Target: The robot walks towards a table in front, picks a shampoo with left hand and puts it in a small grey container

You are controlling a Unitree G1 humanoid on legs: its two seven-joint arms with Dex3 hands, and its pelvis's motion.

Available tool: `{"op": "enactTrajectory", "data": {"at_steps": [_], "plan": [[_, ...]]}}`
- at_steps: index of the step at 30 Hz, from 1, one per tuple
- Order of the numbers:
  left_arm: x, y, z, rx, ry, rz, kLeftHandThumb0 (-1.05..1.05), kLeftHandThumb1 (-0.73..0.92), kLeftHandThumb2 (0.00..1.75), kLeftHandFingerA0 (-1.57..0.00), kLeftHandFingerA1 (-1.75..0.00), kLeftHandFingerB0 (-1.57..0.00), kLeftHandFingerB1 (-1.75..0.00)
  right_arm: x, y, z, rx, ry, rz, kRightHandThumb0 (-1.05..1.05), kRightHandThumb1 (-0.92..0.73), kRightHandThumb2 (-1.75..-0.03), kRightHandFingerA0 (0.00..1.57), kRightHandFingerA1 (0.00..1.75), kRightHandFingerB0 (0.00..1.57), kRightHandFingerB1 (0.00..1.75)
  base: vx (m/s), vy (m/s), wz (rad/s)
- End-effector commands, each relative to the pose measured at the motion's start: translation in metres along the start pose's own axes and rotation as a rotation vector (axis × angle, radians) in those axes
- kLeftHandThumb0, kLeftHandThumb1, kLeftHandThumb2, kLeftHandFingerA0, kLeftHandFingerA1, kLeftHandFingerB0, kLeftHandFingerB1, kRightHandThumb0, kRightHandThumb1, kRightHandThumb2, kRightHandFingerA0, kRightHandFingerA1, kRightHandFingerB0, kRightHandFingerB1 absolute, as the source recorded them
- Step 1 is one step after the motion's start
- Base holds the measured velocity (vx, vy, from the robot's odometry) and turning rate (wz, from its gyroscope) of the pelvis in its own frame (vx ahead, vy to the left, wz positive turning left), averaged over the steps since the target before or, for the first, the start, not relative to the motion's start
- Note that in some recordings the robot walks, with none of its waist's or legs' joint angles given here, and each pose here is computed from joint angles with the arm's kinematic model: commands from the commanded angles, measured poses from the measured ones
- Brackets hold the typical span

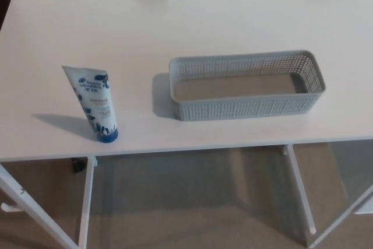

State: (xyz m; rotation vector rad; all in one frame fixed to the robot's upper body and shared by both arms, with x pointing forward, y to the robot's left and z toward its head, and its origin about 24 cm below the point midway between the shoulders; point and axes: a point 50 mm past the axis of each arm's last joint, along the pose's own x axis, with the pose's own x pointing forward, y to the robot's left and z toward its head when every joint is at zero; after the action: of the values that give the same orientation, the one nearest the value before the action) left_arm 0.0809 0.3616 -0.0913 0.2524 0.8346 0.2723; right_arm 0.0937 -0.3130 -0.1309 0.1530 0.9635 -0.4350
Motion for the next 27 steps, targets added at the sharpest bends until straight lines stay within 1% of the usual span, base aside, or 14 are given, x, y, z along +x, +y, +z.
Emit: {"op": "enactTrajectory", "data": {"at_steps": [1, 10, 11, 13, 14, 17, 18, 19, 20, 21, 22, 23, 24, 27], "plan": [[-0.043, 0.023, 0.034, -0.135, -0.320, -0.197, -0.42, 0.39, 0.63, -0.29, -0.44, -0.21, -0.38, -0.003, -0.010, -0.002, -0.026, -0.002, -0.018, -0.21, -0.63, -0.58, 0.67, 0.49, 0.49, 0.40, 0.00, 0.000, 0.00], [-0.128, 0.053, 0.156, -0.125, -0.924, -0.271, -0.35, 0.47, 0.55, -0.23, -0.34, -0.12, -0.28, -0.004, -0.011, -0.002, -0.083, -0.012, -0.018, -0.25, -0.65, -0.59, 0.72, 0.50, 0.51, 0.41, 0.00, 0.000, 0.00], [-0.131, 0.055, 0.167, -0.123, -0.972, -0.274, -0.23, 0.41, 0.90, -0.01, -0.48, 0.00, -0.49, -0.004, -0.011, -0.002, -0.074, -0.009, -0.022, -0.25, -0.63, -0.58, 0.75, 0.52, 0.52, 0.42, 0.00, 0.000, 0.00], [-0.134, 0.057, 0.178, -0.111, -1.005, -0.264, -0.22, 0.42, 0.90, 0.00, -0.48, 0.00, -0.49, -0.004, -0.011, -0.003, -0.067, -0.008, -0.019, -0.25, -0.63, -0.59, 0.74, 0.52, 0.52, 0.42, 0.00, 0.000, 0.00], [-0.133, 0.060, 0.185, -0.093, -1.025, -0.261, -0.29, 0.47, 0.56, -0.14, -0.35, -0.07, -0.21, -0.005, -0.011, -0.004, -0.068, -0.006, -0.016, -0.24, -0.64, -0.59, 0.72, 0.52, 0.51, 0.42, 0.00, 0.000, 0.00], [-0.136, 0.064, 0.201, -0.060, -1.067, -0.240, -0.30, 0.48, 0.54, -0.14, -0.34, -0.05, -0.25, -0.005, -0.012, -0.004, -0.082, -0.003, -0.013, -0.23, -0.65, -0.59, 0.69, 0.51, 0.50, 0.41, 0.00, 0.000, 0.00], [-0.135, 0.068, 0.216, -0.041, -1.093, -0.228, -0.22, 0.39, 0.88, -0.01, -0.50, 0.00, -0.49, -0.005, -0.012, -0.004, -0.087, -0.004, -0.014, -0.22, -0.67, -0.60, 0.69, 0.51, 0.50, 0.41, 0.00, 0.000, 0.00], [-0.134, 0.070, 0.221, -0.036, -1.099, -0.224, -0.22, 0.39, 0.88, -0.01, -0.50, 0.00, -0.49, -0.005, -0.012, -0.004, -0.089, -0.004, -0.014, -0.22, -0.67, -0.60, 0.69, 0.51, 0.50, 0.41, 0.00, 0.000, 0.00], [-0.134, 0.071, 0.226, -0.026, -1.101, -0.226, -0.29, 0.45, 0.53, -0.15, -0.34, -0.07, -0.26, -0.005, -0.012, -0.004, -0.086, -0.003, -0.018, -0.20, -0.68, -0.60, 0.70, 0.51, 0.51, 0.42, 0.00, 0.000, 0.00], [-0.134, 0.072, 0.231, -0.005, -1.105, -0.218, -0.30, 0.43, 0.55, -0.14, -0.35, -0.08, -0.21, -0.005, -0.011, -0.004, -0.085, -0.002, -0.021, -0.22, -0.66, -0.59, 0.74, 0.52, 0.52, 0.42, 0.00, 0.000, 0.00], [-0.131, 0.073, 0.244, 0.020, -1.106, -0.209, -0.25, 0.40, 0.90, -0.02, -0.50, 0.00, -0.49, -0.005, -0.011, -0.003, -0.096, -0.004, -0.017, -0.21, -0.69, -0.60, 0.71, 0.51, 0.51, 0.42, 0.00, 0.000, 0.00], [-0.130, 0.073, 0.246, 0.019, -1.104, -0.210, -0.25, 0.40, 0.90, -0.02, -0.50, 0.00, -0.49, -0.005, -0.011, -0.003, -0.099, -0.004, -0.016, -0.21, -0.69, -0.60, 0.71, 0.51, 0.51, 0.42, 0.00, 0.000, 0.00], [-0.129, 0.072, 0.252, 0.026, -1.101, -0.212, -0.33, 0.47, 0.54, -0.14, -0.34, -0.07, -0.26, -0.004, -0.010, -0.002, -0.100, -0.003, -0.016, -0.21, -0.68, -0.60, 0.69, 0.50, 0.51, 0.41, 0.00, 0.000, 0.00], [-0.125, 0.070, 0.261, 0.028, -1.087, -0.227, -0.27, 0.46, 0.56, -0.11, -0.35, -0.07, -0.22, -0.005, -0.011, -0.004, -0.090, 0.004, -0.019, -0.22, -0.64, -0.59, 0.70, 0.50, 0.50, 0.41, 0.00, 0.000, 0.00]]}}
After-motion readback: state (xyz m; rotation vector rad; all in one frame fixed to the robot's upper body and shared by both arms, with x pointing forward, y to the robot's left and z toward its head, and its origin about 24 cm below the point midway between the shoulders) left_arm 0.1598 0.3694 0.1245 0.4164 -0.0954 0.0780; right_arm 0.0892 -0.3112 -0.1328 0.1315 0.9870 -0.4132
